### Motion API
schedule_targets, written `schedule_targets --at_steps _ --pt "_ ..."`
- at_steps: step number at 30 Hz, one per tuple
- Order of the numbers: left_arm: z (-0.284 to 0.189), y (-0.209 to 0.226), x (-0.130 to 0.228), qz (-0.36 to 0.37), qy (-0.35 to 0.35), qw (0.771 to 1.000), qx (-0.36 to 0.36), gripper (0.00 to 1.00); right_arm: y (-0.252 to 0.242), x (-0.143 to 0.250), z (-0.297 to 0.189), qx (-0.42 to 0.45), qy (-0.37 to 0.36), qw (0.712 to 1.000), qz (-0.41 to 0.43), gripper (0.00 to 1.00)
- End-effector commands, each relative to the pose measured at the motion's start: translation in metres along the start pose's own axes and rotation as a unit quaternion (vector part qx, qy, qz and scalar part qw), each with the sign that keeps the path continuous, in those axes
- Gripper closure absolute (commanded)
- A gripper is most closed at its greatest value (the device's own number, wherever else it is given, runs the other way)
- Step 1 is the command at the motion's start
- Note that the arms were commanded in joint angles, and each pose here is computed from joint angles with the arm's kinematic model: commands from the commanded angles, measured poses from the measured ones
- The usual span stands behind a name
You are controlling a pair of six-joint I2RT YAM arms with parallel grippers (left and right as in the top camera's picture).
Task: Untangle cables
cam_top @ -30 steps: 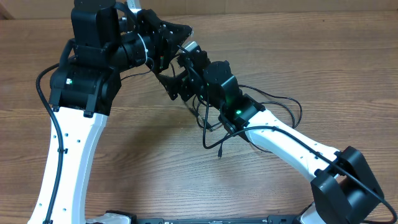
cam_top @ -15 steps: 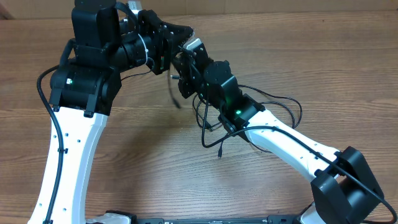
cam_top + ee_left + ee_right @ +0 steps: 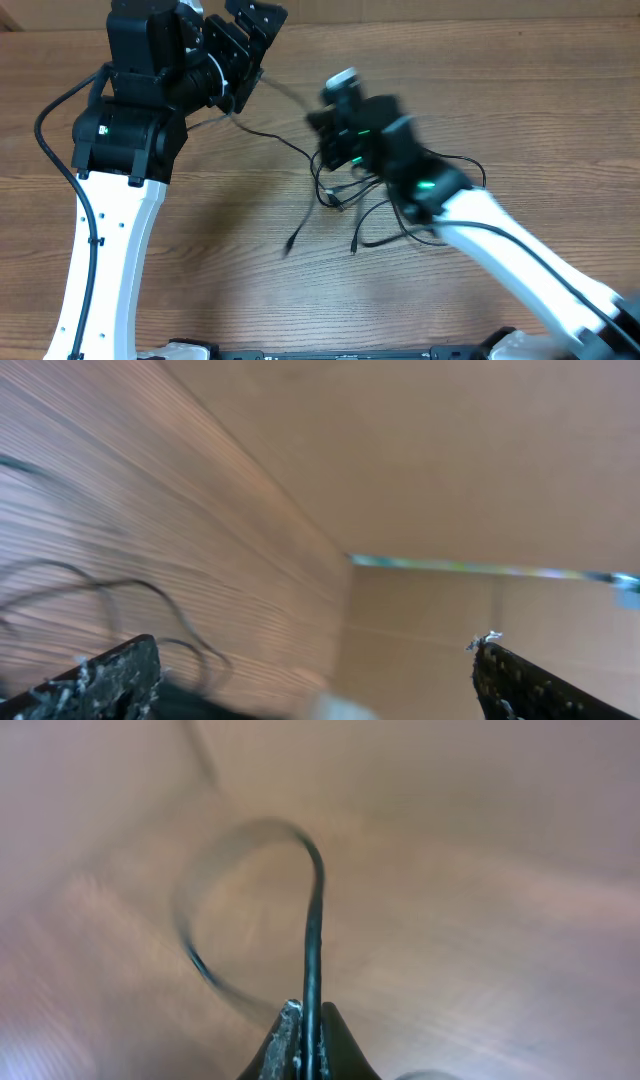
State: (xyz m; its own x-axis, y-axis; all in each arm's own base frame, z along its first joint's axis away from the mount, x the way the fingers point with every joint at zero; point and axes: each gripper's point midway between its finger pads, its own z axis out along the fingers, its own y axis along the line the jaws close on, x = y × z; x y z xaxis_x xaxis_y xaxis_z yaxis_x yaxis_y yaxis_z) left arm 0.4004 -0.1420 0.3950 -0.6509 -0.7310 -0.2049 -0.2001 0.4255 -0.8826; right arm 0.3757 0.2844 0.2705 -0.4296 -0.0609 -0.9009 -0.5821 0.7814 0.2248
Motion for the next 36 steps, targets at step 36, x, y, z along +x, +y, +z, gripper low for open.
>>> schedule_targets --at_steps 36 --pt "-0.033 0.098 -0.008 0.075 -0.048 0.967 -0.238 0.00 -0.471 0.088 -0.554 0.765 -0.092 0.584 0.256 0.96"
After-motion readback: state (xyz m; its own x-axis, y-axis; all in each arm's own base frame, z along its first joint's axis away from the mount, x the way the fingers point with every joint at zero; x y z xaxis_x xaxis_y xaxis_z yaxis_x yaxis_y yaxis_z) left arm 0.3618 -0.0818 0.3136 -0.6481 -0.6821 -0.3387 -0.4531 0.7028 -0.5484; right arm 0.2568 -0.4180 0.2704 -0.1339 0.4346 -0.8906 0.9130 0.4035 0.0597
